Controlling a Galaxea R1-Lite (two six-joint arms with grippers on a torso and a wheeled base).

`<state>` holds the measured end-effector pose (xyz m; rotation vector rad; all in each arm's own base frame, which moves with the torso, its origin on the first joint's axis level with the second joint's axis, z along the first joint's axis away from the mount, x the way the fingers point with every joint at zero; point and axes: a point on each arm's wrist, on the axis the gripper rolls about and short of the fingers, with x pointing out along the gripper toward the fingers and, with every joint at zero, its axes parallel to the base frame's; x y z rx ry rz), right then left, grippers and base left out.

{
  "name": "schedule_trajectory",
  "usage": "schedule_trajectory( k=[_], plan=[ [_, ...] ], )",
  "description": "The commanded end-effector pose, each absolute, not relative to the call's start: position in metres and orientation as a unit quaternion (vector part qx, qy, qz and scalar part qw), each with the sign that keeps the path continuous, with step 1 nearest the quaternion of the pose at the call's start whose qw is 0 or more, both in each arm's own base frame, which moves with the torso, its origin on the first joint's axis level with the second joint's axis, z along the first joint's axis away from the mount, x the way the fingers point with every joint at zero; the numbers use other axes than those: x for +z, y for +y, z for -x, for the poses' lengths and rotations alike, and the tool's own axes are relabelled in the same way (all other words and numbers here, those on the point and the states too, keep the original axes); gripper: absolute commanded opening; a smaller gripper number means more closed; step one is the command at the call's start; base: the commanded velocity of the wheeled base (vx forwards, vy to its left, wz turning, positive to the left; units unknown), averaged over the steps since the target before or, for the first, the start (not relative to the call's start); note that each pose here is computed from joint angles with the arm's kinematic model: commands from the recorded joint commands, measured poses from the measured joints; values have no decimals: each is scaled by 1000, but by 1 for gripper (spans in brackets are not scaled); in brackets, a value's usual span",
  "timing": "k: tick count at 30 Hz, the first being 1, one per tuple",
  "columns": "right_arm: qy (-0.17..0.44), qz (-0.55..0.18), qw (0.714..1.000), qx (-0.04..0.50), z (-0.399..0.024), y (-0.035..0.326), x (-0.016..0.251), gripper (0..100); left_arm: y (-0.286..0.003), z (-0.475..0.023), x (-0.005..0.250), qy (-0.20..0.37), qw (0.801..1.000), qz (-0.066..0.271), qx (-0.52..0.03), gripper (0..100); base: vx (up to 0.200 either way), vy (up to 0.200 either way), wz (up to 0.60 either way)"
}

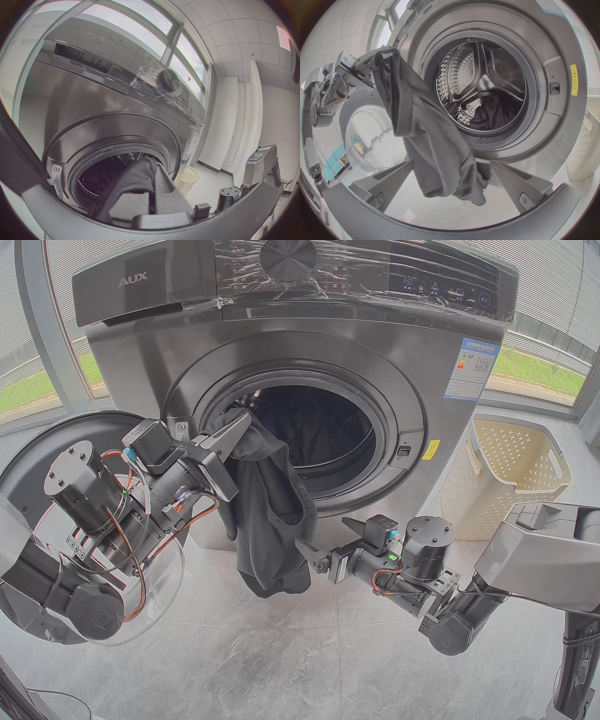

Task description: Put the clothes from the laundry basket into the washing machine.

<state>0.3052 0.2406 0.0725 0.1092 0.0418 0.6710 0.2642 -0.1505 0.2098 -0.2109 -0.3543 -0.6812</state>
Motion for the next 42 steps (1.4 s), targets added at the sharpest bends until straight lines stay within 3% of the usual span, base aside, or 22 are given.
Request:
schedule_trajectory(
  k=[1,12,13,21,28,31,42],
  plan=[
    [16,-55,944,325,-315,241,69,100,-150,-264,210,-173,922,103,-332,0,0,0,0],
    [-6,-62,933,355,-326,263,66,100,-150,-264,211,-174,921,103,-332,0,0,0,0],
    [-22,-66,931,359,-329,266,66,0,-150,-265,211,-175,922,103,-331,0,0,0,0],
    [-37,-71,928,363,-325,258,76,0,-149,-266,209,-171,923,103,-330,0,0,0,0],
    [-58,-80,931,351,-302,236,116,0,-140,-271,207,-170,928,99,-317,0,0,0,0],
    [-82,-88,936,331,-289,217,145,0,-132,-273,209,-174,931,97,-305,0,0,0,0],
    [-139,-110,938,299,-264,176,193,0,-127,-260,211,-172,931,99,-307,0,0,0,0]
  ],
)
